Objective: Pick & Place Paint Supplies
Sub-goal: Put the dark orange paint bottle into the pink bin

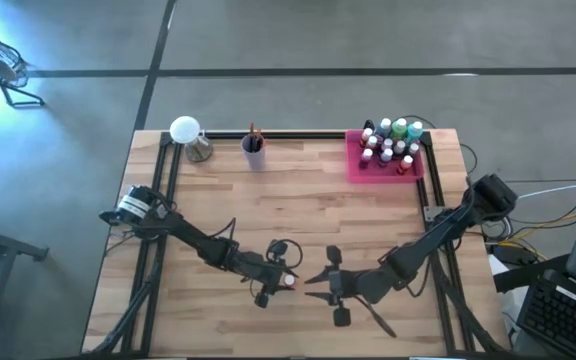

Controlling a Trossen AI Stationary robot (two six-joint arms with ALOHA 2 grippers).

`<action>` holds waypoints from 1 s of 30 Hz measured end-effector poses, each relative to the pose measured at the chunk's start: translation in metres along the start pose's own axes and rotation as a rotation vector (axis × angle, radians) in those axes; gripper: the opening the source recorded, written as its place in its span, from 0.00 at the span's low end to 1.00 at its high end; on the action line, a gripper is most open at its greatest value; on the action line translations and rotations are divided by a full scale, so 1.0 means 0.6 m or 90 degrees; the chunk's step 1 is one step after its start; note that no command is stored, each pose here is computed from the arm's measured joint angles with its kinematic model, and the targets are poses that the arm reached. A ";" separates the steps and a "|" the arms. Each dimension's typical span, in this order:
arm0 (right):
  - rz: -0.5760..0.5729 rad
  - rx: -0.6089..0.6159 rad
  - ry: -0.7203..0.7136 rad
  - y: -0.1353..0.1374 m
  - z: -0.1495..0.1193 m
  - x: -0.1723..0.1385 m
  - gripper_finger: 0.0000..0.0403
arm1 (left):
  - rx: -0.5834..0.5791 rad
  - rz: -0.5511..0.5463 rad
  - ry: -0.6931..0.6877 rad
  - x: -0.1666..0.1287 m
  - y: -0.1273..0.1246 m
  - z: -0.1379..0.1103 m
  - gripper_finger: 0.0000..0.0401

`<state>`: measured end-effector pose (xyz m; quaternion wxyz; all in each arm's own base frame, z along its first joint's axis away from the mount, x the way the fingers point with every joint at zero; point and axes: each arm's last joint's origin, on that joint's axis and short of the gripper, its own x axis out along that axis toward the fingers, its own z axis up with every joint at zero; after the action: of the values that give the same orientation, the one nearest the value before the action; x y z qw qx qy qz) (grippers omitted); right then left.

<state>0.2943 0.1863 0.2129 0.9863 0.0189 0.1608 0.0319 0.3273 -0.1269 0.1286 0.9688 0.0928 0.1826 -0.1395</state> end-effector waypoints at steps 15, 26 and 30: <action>0.015 0.003 0.007 -0.002 0.003 0.010 0.41 | -0.014 0.004 -0.051 0.000 0.003 0.032 0.41; -0.001 0.007 0.007 -0.014 0.005 0.015 0.54 | 0.020 0.008 -0.069 0.005 0.006 0.060 0.40; -0.004 0.005 0.011 -0.014 0.004 0.015 0.59 | 0.020 0.009 -0.076 0.005 0.007 0.068 0.40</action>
<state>0.3041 0.1784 0.2119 0.9848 0.0218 0.1699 0.0283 0.3444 -0.1328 0.1653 0.9774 0.1008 0.1213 -0.1407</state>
